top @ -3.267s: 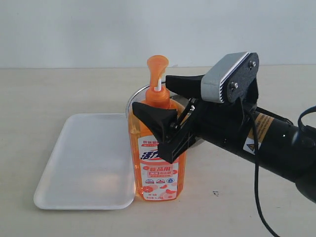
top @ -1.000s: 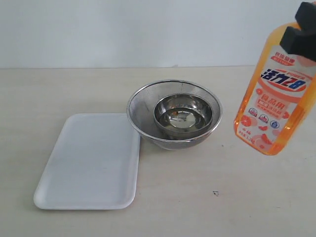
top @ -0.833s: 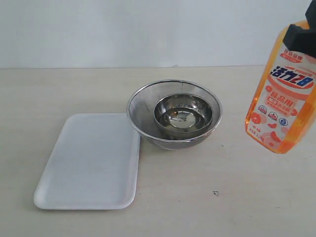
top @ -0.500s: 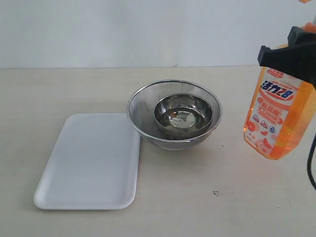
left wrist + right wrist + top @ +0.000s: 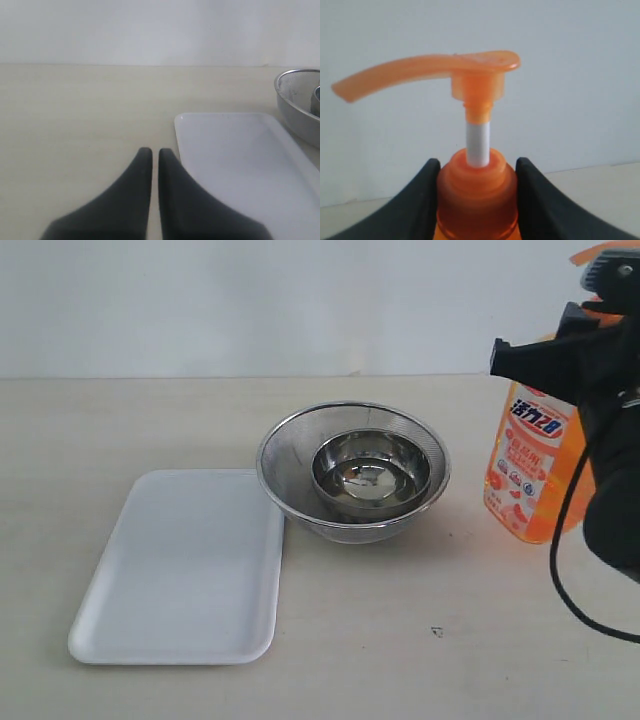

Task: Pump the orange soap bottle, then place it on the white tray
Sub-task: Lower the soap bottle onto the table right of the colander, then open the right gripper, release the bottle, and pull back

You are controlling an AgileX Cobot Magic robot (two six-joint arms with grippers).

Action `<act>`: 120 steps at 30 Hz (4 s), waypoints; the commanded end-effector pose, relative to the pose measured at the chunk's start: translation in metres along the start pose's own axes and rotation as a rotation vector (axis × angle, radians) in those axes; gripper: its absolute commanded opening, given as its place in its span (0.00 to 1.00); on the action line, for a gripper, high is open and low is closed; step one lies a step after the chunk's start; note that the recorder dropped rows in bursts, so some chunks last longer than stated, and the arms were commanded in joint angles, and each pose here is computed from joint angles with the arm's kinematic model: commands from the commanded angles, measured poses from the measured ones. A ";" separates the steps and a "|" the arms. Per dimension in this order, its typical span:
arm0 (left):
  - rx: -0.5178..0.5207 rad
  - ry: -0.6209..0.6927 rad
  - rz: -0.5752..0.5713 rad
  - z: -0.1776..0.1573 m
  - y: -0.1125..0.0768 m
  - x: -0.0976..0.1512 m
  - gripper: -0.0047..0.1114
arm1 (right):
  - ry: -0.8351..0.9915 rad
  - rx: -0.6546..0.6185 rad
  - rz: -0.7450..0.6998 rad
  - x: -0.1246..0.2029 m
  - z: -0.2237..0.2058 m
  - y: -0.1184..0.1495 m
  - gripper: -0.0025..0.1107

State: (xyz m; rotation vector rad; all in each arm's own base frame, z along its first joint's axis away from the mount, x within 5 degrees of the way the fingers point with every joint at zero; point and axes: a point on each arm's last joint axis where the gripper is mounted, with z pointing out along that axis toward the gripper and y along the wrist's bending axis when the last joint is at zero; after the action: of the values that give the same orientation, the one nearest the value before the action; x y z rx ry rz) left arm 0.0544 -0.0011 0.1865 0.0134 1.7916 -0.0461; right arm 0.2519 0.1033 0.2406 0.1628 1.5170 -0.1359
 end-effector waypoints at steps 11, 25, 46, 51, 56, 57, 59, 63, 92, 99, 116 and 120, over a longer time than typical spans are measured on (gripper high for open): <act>-0.002 -0.004 -0.006 0.000 0.000 0.001 0.08 | -0.065 0.046 0.031 0.002 0.027 0.026 0.02; -0.002 -0.004 -0.006 0.000 0.000 0.001 0.08 | 0.006 0.081 -0.019 0.028 0.031 0.028 0.21; -0.002 -0.004 -0.006 0.000 0.000 0.001 0.08 | 0.192 0.046 -0.073 0.023 0.025 0.025 0.94; -0.002 -0.004 -0.006 0.000 0.000 0.001 0.08 | 0.216 -0.002 -0.068 0.010 0.021 0.024 0.94; -0.002 -0.004 -0.006 0.000 0.000 0.001 0.08 | 0.255 -0.003 -0.087 0.001 0.016 0.019 0.94; -0.002 -0.004 -0.006 0.000 0.000 0.001 0.08 | 0.260 0.003 -0.088 -0.001 0.015 0.018 0.94; -0.002 -0.004 -0.006 0.000 0.000 0.001 0.08 | 0.286 0.015 -0.094 -0.003 0.013 0.015 0.94; -0.002 -0.004 -0.006 0.000 0.000 0.001 0.08 | 0.326 -0.004 -0.106 -0.008 0.008 0.012 0.94; -0.002 -0.004 -0.006 0.000 0.000 0.001 0.08 | 0.593 -0.478 -0.037 0.003 -0.060 -0.001 0.94; -0.002 -0.004 -0.006 0.000 0.000 0.001 0.08 | 0.634 -0.575 -0.019 0.005 -0.066 0.007 0.94; -0.002 -0.004 -0.006 0.000 0.000 0.001 0.08 | 0.601 -0.584 -0.103 0.004 -0.065 0.005 0.94; -0.002 -0.004 -0.006 0.000 0.000 0.001 0.08 | 0.623 -0.667 -0.126 0.008 -0.071 0.009 0.94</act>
State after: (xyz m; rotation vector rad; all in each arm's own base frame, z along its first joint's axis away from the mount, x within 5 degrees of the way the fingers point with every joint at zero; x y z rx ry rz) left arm 0.0544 -0.0011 0.1865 0.0134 1.7916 -0.0461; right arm 0.1889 0.1238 0.2322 -0.4019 2.1046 0.3291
